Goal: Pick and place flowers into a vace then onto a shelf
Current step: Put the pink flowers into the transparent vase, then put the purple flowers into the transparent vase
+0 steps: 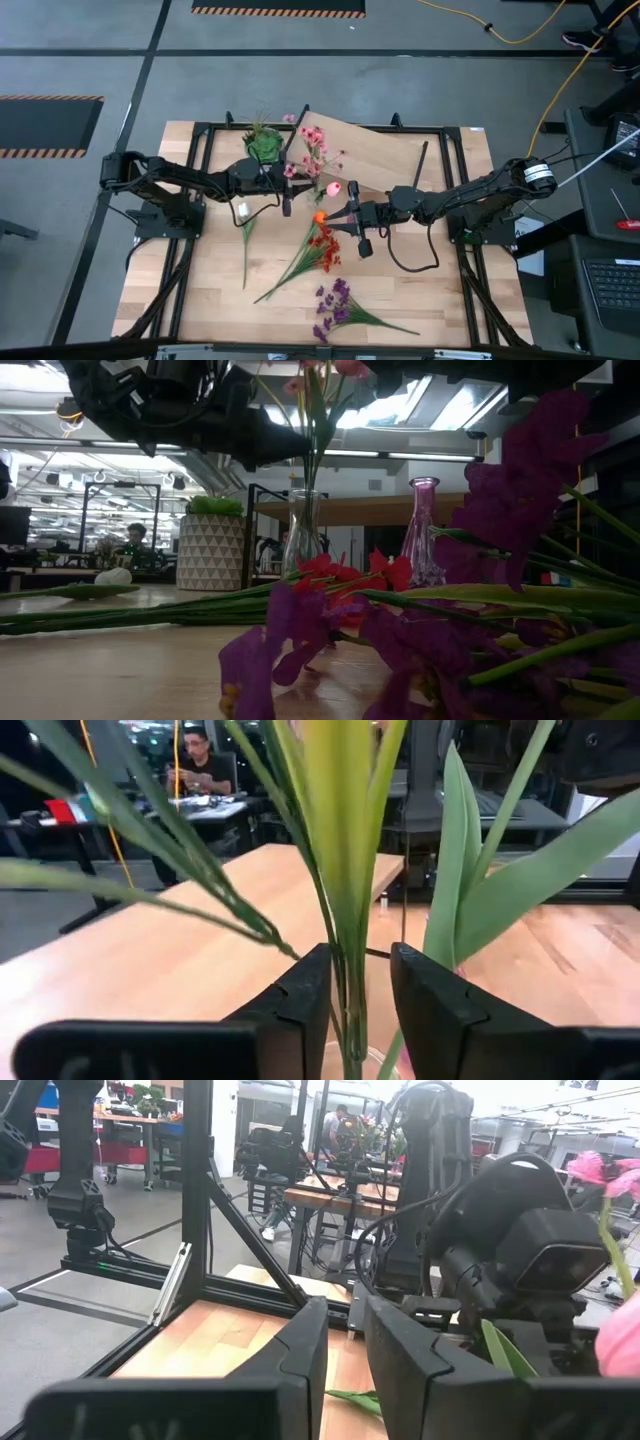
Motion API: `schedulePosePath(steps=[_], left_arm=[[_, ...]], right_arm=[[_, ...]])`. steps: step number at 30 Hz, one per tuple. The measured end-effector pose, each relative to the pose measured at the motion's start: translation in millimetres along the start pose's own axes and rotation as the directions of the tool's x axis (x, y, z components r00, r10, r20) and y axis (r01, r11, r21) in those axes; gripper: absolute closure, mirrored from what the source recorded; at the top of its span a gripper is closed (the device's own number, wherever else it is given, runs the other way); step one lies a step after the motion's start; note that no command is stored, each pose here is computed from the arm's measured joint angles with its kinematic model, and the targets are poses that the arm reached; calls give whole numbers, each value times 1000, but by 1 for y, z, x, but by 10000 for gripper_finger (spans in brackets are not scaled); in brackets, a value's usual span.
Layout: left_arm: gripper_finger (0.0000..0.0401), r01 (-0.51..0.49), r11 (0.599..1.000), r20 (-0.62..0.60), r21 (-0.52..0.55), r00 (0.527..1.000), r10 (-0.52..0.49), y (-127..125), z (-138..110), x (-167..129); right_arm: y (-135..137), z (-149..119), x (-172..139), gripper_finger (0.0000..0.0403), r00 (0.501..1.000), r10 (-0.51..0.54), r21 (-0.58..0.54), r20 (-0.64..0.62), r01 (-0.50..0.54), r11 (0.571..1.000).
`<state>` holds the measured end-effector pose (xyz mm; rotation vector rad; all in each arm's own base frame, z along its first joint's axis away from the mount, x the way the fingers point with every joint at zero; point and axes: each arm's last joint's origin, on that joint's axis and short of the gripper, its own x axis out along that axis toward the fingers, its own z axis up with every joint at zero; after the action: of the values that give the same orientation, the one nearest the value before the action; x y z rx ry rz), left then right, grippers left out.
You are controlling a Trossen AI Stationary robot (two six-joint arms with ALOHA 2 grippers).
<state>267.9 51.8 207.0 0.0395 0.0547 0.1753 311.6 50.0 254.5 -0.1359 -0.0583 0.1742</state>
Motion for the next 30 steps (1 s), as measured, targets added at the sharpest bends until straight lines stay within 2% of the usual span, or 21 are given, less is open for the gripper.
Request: schedulePosePath(steps=[4,11,16,21,30], left_arm=[[283,-27,999,2,19,1000,27,1,7,-6],[276,-68,995,-95,69,993,74,3,18,-26],[276,-101,988,-58,114,992,108,4,36,-44],[276,-103,983,-34,155,993,110,4,53,-70],[286,-47,989,-143,137,987,66,-3,58,-124]], right_arm=[[0,0,0,329,1000,0,0,0,0,1000],[0,0,0,329,1000,0,0,0,0,1000],[0,0,0,329,1000,0,0,0,0,1000],[0,0,0,329,1000,0,0,0,0,1000],[0,0,0,329,1000,0,0,0,0,1000]])
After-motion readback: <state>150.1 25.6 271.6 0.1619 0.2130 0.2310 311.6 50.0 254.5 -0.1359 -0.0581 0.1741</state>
